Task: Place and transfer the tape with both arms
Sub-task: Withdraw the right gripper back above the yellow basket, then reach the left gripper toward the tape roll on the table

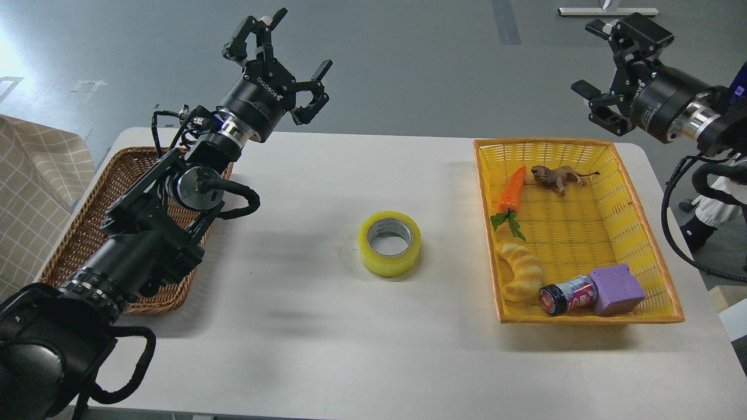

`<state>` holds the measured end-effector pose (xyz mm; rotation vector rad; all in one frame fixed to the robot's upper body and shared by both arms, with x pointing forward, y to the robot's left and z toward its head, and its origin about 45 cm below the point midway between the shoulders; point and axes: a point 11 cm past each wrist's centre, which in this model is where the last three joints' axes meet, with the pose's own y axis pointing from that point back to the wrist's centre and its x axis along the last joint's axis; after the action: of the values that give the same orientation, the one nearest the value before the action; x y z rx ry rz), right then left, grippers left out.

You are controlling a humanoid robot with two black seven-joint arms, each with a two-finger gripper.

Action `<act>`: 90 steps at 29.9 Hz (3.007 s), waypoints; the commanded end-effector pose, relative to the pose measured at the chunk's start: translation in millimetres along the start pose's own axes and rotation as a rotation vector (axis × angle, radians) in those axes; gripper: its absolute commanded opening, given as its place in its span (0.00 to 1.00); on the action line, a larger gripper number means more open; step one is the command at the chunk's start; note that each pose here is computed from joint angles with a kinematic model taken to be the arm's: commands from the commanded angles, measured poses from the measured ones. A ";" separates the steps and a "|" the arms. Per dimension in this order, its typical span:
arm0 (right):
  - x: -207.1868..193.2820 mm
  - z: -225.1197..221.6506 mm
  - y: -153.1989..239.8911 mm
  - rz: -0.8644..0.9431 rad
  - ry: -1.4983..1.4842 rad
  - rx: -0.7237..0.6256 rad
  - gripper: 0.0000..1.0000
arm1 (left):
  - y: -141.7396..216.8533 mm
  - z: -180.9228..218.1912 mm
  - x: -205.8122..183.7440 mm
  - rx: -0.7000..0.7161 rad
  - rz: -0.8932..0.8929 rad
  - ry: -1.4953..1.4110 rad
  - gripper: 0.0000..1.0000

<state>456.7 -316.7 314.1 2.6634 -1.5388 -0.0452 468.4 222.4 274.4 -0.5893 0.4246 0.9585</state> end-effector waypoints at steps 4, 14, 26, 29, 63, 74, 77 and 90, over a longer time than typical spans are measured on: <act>2.3 3.0 5.8 0.001 -0.377 0.170 1.00 | 3.3 -3.3 3.1 0.003 0.010 0.003 0.98; -13.1 1.0 -7.5 -0.043 -0.675 0.319 1.00 | 9.1 -0.6 10.3 0.009 0.026 -0.010 0.98; -33.2 11.7 -17.4 -0.076 -0.786 0.346 1.00 | 13.8 16.2 18.1 0.002 0.036 -0.053 0.98; -36.0 14.9 -18.3 -0.076 -0.807 0.354 1.00 | 13.8 23.6 18.9 0.000 0.033 -0.072 0.98; -25.1 70.3 12.2 0.040 -0.911 0.338 1.00 | 18.0 38.3 -66.2 0.377 -0.466 -1.380 0.98; -20.3 82.1 22.1 0.073 -0.928 0.336 1.00 | 27.5 -6.3 -57.8 0.607 -0.628 -1.865 0.98; -21.2 85.1 23.0 0.076 -0.932 0.332 1.00 | 31.4 -16.8 -50.9 0.667 -0.632 -1.928 0.98; -20.9 90.7 25.4 0.086 -0.936 0.322 1.00 | 44.2 -66.5 -50.1 0.847 -0.637 -2.018 0.98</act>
<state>419.4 -315.0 226.7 2.9864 -1.9854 -1.3012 403.8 177.9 246.3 1.0582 -1.1006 0.3270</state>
